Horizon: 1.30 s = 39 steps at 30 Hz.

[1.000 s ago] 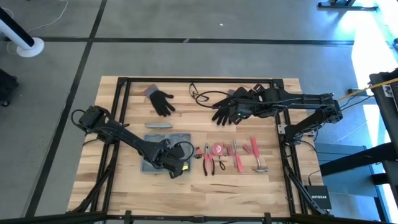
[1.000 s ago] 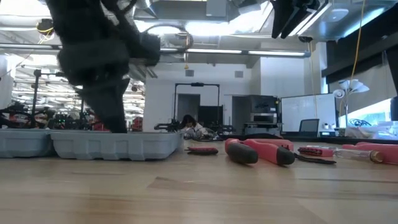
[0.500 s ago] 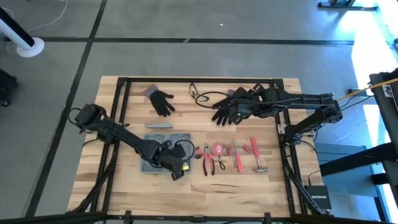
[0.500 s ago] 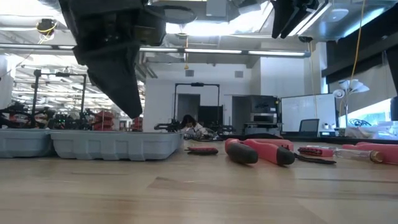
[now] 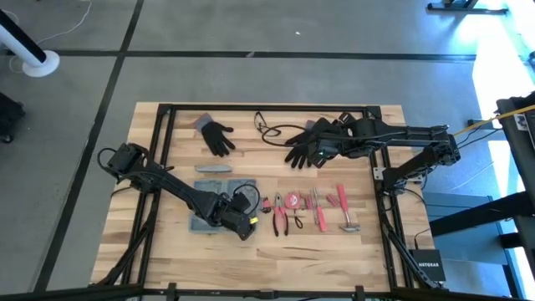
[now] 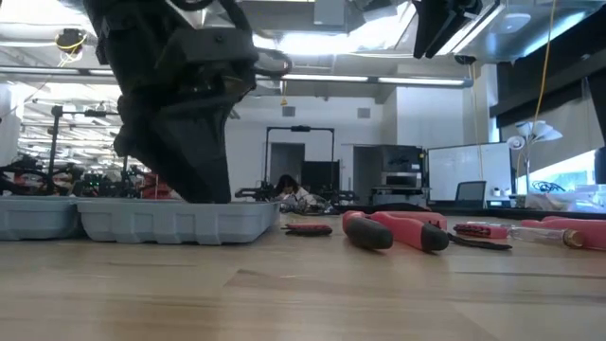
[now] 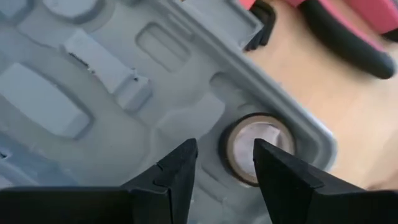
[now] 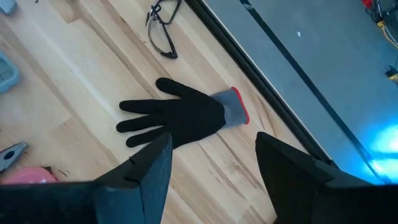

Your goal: Prefit tool cases

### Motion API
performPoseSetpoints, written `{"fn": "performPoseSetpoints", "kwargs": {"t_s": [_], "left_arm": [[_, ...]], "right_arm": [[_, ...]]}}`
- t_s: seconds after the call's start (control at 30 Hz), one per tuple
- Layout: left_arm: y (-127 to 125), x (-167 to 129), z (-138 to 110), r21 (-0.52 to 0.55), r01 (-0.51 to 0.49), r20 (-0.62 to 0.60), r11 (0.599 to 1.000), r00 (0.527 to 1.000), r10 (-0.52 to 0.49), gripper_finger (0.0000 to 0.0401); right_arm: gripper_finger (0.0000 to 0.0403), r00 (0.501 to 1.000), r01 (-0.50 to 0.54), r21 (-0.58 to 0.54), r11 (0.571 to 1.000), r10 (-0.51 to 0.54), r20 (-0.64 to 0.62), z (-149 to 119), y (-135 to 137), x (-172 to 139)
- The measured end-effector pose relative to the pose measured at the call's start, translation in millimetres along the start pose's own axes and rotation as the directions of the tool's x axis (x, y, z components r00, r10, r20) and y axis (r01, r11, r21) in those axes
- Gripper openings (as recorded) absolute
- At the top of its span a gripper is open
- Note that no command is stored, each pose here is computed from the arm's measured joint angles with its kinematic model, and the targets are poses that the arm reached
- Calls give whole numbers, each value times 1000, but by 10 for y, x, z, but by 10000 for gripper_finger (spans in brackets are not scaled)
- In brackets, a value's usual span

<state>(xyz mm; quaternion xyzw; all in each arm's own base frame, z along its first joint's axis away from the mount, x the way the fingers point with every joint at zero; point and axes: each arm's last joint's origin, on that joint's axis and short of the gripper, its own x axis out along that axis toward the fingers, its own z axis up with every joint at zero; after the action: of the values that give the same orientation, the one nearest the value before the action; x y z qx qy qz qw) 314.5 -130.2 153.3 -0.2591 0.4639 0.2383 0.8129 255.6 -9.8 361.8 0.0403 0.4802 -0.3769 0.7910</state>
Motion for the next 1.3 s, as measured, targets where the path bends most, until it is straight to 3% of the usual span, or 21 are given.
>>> {"fn": "performPoseSetpoints", "kwargs": {"t_s": [0.57,0.67,0.87,1.1,1.3], "left_arm": [[15,179,-64,25,-59,-12,998,998,59,153],[21,141,-52,38,-62,2,997,998,62,125],[26,94,-33,105,-57,15,993,998,56,12],[17,-83,13,113,-18,26,993,1000,15,1],[169,-350,83,134,-119,70,984,991,110,0]], "right_arm": [[221,999,-24,16,1000,23,24,29,21,-1],[221,999,-28,3,1000,28,31,37,26,-1],[221,999,-31,5,1000,31,37,43,29,-1],[221,997,-68,-35,997,69,44,64,51,-2],[221,985,-166,-39,985,167,41,92,101,-2]]}}
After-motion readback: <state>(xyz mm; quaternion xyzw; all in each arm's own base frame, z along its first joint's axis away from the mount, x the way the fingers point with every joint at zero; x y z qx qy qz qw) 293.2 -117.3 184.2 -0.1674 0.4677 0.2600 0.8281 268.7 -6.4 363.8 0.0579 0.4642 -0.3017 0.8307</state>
